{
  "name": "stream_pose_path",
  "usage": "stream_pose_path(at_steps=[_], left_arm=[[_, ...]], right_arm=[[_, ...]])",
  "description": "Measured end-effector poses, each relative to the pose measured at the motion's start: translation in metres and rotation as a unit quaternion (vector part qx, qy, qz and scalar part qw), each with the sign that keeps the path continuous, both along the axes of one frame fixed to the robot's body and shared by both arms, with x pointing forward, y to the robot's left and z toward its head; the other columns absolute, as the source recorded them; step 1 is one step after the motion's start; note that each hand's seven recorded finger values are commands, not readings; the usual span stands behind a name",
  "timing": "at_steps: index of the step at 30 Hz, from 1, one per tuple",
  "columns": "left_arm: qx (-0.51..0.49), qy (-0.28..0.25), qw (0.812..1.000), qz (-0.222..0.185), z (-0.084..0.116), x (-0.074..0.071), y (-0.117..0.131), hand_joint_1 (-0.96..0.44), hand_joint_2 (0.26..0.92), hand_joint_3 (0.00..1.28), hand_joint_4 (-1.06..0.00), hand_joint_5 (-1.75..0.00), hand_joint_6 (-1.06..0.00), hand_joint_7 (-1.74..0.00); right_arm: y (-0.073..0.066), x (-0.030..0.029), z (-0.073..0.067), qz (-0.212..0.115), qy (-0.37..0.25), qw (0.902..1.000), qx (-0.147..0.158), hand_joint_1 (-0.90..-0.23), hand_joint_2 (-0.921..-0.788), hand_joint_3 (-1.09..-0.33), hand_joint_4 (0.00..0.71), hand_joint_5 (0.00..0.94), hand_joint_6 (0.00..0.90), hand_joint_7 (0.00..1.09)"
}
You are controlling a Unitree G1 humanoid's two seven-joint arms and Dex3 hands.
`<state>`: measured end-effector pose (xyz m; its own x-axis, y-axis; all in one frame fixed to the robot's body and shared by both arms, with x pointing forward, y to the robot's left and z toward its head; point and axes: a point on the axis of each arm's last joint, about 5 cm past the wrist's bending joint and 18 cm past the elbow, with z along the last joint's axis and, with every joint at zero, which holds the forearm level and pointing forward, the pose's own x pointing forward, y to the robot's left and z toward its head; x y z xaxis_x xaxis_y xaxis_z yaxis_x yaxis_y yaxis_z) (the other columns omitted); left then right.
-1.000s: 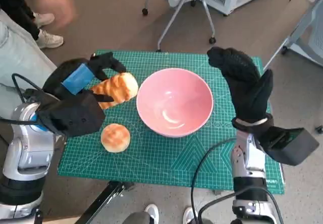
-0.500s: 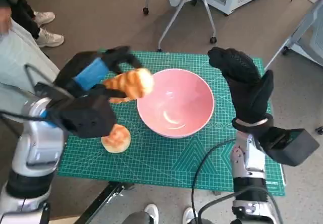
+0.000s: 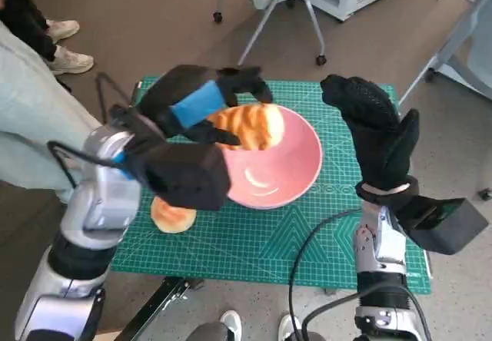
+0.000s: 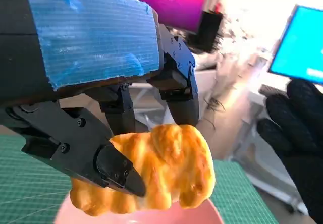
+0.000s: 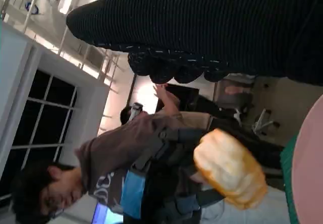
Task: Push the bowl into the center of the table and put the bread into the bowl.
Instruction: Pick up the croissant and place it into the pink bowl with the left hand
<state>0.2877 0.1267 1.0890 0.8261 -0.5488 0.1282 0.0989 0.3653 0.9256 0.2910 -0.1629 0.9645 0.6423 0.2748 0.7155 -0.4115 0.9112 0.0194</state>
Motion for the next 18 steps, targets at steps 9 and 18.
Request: stream_pose_path(at_steps=[9,18], left_arm=[[0.011,0.027,0.999,-0.016,-0.017,0.017,-0.012,0.00,0.918,0.04,-0.76,-1.07,-0.62,-1.19],[0.015,0.055,0.998,-0.005,-0.034,0.026,-0.017,0.05,0.851,0.07,-0.45,-0.34,-0.46,-0.24]], right_arm=[[-0.002,-0.0017,-0.001,-0.005,-0.002,1.0000,0.000,-0.685,-0.921,-0.740,0.243,0.001,0.077,0.58],[-0.003,-0.0039,-0.002,-0.012,-0.001,0.9999,0.003,-0.688,-0.921,-0.739,0.244,0.001,0.080,0.57]])
